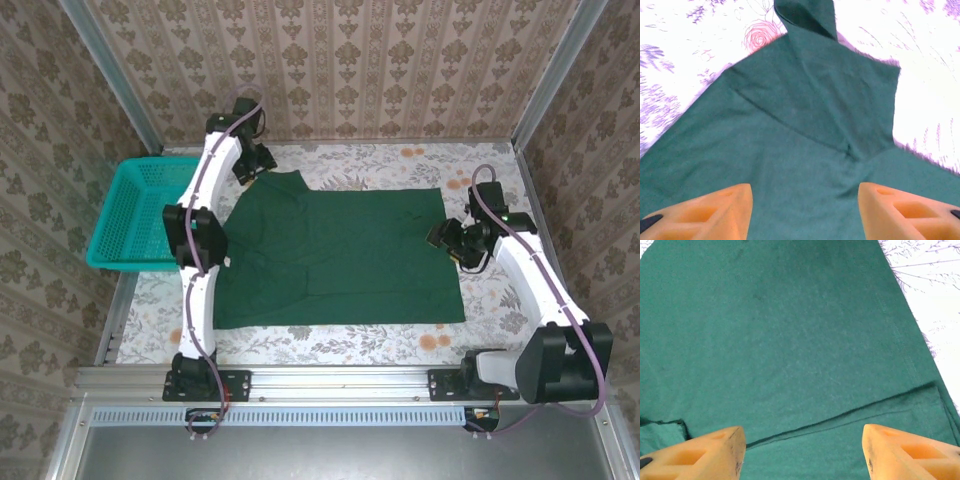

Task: Fold and stack the t-shirts

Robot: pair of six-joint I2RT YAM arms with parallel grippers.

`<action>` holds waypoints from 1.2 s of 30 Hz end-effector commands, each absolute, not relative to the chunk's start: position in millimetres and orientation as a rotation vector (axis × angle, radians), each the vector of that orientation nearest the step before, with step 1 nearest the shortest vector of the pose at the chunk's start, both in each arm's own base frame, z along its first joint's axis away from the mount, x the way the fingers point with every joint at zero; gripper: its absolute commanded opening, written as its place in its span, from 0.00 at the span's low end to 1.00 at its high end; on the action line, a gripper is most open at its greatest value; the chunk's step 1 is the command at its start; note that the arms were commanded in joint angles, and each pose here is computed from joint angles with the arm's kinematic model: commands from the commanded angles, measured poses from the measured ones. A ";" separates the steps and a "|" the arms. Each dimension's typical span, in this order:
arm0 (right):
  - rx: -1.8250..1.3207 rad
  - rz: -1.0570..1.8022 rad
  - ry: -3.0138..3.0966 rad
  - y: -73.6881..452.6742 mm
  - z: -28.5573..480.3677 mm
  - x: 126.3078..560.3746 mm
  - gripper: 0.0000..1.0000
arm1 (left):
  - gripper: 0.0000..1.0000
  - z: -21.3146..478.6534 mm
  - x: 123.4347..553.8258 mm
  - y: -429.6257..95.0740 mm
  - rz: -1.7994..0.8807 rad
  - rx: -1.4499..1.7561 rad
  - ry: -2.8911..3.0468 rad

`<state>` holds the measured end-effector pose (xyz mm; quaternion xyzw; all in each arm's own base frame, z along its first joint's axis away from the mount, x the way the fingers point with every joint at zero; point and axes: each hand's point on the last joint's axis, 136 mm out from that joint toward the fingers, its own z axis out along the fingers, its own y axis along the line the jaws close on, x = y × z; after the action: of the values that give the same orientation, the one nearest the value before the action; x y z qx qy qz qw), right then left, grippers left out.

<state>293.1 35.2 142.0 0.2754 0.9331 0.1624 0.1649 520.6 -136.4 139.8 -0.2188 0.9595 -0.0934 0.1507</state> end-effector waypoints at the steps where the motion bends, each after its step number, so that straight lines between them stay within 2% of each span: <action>1: 0.781 0.399 2.574 25.1 150.1 320.3 0.66 | 0.59 123.5 551.1 -129.8 -0.444 -0.814 2.686; 5: 0.860 0.327 2.472 10.0 156.0 352.8 0.66 | 0.59 97.2 579.5 -123.8 -0.520 -0.888 2.629; 11: 0.944 0.258 2.441 -2.9 130.3 418.8 0.65 | 0.58 64.5 618.4 -112.1 -0.633 -1.003 2.512; 14: 0.976 0.239 2.449 -5.9 117.5 449.5 0.62 | 0.57 61.9 633.8 -109.6 -0.703 -1.038 2.454; 19: 1.004 0.239 2.389 -14.8 100.0 496.0 0.63 | 0.58 60.8 644.8 -103.3 -0.721 -1.031 2.414; 27: 1.071 0.105 2.418 -50.0 73.6 520.8 0.63 | 0.56 51.6 642.0 -88.9 -0.669 -1.031 2.434; 32: 1.053 0.129 2.446 -52.5 61.2 535.5 0.62 | 0.50 38.6 643.6 -79.0 -0.666 -1.041 2.441; 36: 1.030 0.154 2.473 -49.0 52.4 549.4 0.61 | 0.50 34.8 650.5 -87.0 -0.738 -0.999 2.438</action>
<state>545.8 -54.2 58.9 0.3880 0.8871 0.0580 0.2434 641.5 -86.6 40.9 -0.3729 0.8730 -0.2452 0.1966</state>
